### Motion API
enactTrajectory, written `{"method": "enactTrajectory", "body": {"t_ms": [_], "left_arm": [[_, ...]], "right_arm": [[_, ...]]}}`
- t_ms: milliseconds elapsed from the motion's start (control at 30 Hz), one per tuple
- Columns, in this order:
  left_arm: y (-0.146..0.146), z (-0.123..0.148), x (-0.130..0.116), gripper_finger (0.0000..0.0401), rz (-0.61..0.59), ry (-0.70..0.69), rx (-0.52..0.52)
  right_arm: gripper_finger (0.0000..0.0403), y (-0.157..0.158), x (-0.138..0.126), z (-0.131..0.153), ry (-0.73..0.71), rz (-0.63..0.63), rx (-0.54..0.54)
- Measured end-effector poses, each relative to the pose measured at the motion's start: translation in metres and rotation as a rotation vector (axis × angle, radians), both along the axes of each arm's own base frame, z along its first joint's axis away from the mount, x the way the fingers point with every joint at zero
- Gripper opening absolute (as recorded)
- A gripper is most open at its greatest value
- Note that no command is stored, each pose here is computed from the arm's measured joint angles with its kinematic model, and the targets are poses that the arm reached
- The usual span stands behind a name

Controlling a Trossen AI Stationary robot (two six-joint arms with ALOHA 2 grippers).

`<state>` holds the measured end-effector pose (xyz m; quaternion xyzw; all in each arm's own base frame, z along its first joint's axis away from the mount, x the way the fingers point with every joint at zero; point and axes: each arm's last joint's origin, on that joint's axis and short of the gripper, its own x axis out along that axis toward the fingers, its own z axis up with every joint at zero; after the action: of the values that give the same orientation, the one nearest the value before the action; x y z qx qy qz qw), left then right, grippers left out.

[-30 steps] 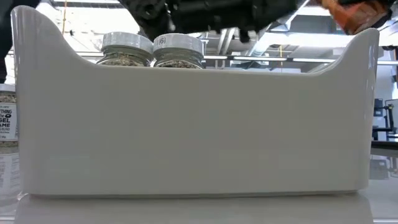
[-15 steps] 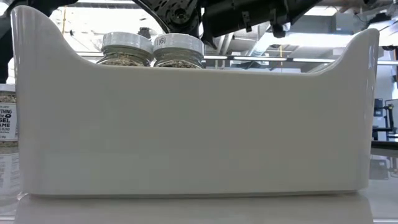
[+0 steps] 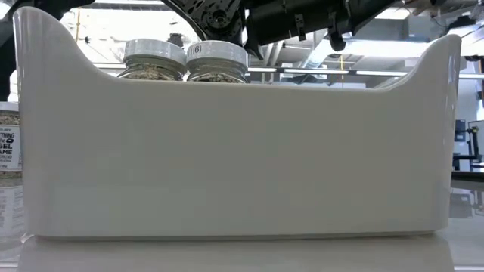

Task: Sort spices by type
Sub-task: Put the orange seasoning pack into the white bin

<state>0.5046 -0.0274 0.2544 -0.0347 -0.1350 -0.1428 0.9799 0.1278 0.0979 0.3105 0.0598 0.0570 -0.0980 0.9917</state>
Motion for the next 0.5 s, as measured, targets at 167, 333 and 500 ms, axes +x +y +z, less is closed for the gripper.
{"method": "enactTrajectory", "body": {"t_ms": [167, 333, 500], "left_arm": [[0.0000, 0.0012, -0.0004, 0.0142, -0.006, -0.006, 0.006], [-0.0005, 0.0009, -0.0005, 0.0117, -0.016, -0.007, 0.022], [-0.0001, 0.0008, -0.0004, 0.0076, -0.011, -0.011, 0.038]], "right_arm": [[0.0056, -0.0037, 0.0053, 0.0017, -0.005, 0.002, -0.010], [0.0056, -0.0041, 0.0060, 0.0017, -0.005, 0.001, -0.011], [0.0056, -0.0042, 0.0059, 0.0018, -0.005, 0.000, -0.010]]}}
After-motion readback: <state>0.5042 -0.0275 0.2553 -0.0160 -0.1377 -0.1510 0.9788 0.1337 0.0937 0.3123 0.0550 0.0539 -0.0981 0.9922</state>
